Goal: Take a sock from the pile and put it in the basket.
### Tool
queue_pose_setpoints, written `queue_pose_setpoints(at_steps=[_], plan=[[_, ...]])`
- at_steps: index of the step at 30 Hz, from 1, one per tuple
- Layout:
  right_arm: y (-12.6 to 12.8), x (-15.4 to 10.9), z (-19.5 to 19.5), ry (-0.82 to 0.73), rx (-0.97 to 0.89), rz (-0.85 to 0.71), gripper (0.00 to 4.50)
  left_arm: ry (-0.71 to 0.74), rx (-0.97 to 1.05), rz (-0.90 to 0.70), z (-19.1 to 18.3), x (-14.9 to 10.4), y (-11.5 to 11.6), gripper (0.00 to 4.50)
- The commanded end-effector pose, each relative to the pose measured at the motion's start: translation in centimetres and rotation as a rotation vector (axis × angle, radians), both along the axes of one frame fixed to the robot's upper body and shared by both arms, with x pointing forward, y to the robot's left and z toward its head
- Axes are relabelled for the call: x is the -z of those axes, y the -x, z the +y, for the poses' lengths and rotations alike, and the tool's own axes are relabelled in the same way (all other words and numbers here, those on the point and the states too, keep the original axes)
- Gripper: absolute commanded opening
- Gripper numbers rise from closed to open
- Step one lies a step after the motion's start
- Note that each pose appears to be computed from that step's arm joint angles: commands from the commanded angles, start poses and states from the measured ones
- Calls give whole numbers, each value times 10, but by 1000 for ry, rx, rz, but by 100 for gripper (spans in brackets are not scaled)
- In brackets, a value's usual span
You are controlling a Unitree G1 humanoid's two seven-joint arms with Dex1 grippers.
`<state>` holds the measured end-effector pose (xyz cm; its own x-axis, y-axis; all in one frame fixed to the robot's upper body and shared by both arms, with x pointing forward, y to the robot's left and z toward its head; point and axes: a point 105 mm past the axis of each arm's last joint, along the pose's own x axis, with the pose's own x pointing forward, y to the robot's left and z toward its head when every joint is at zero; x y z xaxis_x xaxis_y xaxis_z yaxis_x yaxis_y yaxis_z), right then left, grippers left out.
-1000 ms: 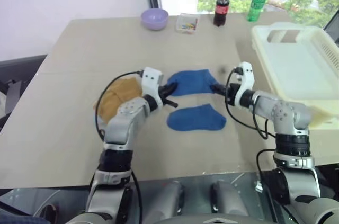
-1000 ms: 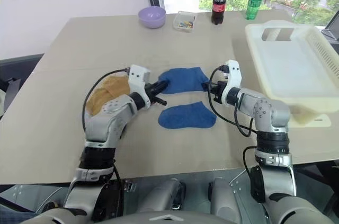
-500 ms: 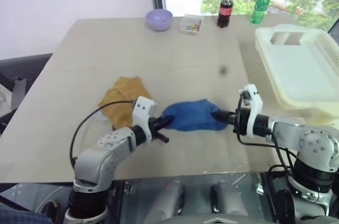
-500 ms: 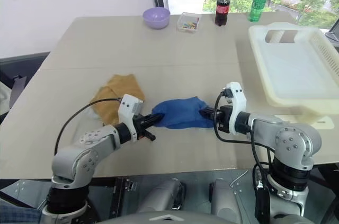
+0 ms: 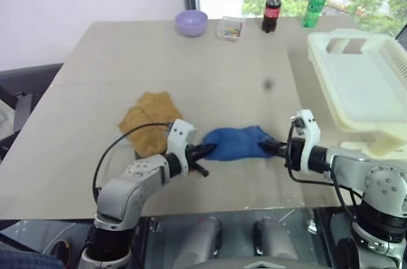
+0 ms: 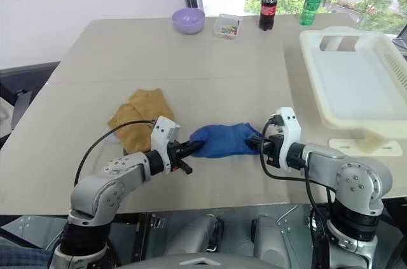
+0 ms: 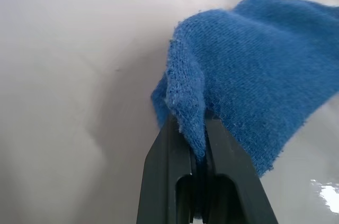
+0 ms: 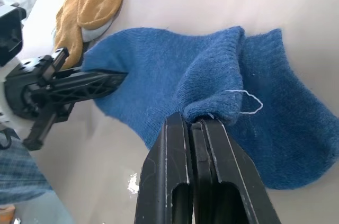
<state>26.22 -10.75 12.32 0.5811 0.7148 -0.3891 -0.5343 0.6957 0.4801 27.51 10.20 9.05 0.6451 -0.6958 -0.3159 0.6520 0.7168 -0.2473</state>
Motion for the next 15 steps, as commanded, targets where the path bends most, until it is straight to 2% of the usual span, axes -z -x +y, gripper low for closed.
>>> queue_pose_setpoints(at_steps=[1, 3, 6, 15], plan=[[2, -13, -2, -2, -11, -55, 0, 76, 48, -62, -9, -24, 6, 7], [1, -14, -5, 1, -5, -56, 0, 142, 38, -47, -12, -30, 5, 7], [-2, -16, -9, 0, 5, -59, 0, 166, 59, -42, -17, -34, 7, 7], [-4, -12, -17, 20, 32, -41, 0, 66, 44, -4, -15, -13, 5, 7]])
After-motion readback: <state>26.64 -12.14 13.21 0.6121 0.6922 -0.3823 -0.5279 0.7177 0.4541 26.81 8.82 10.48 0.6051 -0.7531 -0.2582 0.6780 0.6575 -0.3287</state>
